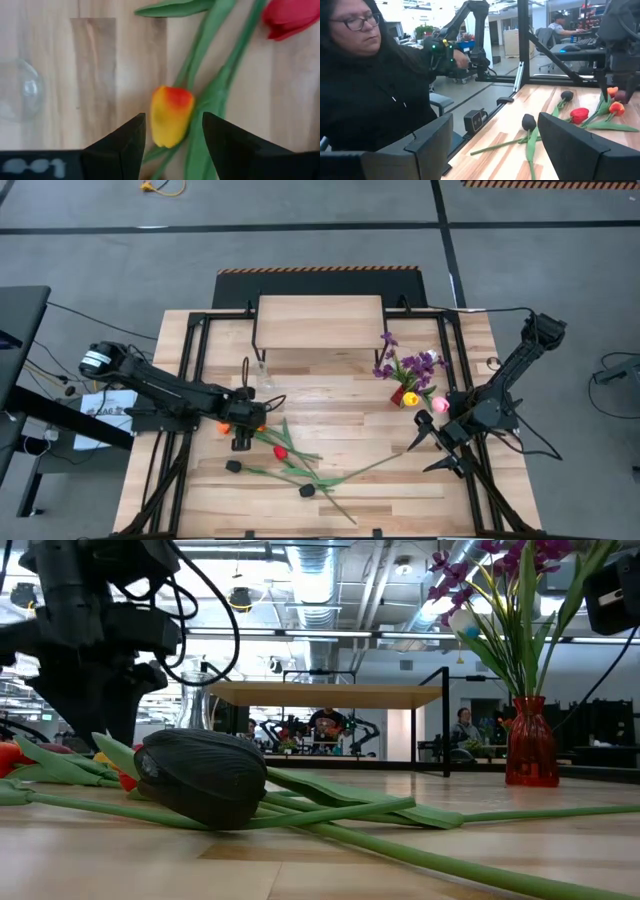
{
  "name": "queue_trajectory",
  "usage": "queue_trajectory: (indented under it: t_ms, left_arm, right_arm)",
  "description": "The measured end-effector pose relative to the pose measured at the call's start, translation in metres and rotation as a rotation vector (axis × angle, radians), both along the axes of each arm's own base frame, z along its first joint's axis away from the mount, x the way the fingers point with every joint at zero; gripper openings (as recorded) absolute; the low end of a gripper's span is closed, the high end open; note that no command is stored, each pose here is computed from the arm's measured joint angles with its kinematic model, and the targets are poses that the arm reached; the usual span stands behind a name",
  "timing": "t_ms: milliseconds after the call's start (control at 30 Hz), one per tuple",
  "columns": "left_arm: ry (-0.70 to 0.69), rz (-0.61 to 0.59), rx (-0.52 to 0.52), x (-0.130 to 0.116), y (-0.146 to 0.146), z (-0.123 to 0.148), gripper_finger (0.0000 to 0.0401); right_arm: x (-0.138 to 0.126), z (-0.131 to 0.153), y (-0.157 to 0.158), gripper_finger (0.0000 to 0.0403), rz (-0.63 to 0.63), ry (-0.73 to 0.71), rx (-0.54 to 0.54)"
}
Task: Pick and place flowers into a vace then onto a shelf
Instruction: Put the yellow flower into the transparent vase
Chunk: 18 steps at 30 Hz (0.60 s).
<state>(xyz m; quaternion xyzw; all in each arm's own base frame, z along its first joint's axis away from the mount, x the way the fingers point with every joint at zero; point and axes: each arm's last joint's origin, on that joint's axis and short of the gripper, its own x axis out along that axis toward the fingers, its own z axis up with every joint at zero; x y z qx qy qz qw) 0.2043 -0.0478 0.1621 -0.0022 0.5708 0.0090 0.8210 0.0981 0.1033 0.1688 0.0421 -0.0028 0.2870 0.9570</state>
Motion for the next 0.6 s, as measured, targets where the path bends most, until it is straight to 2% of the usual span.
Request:
queue_trajectory:
  t_ms: [167,600]
  left_arm:
    - [-0.014,-0.005,0.05,0.0022,0.0049,-0.0001,0.0184]
    - [-0.044,-0.029,-0.006,0.0049,0.0053,-0.0015,0.0184]
  right_arm:
    - [0.0,0.0,0.0,0.0286,0.0,0.0,0.0]
    - [0.0001,0.0005,0.0001,0.0286,0.0,-0.001,0.001]
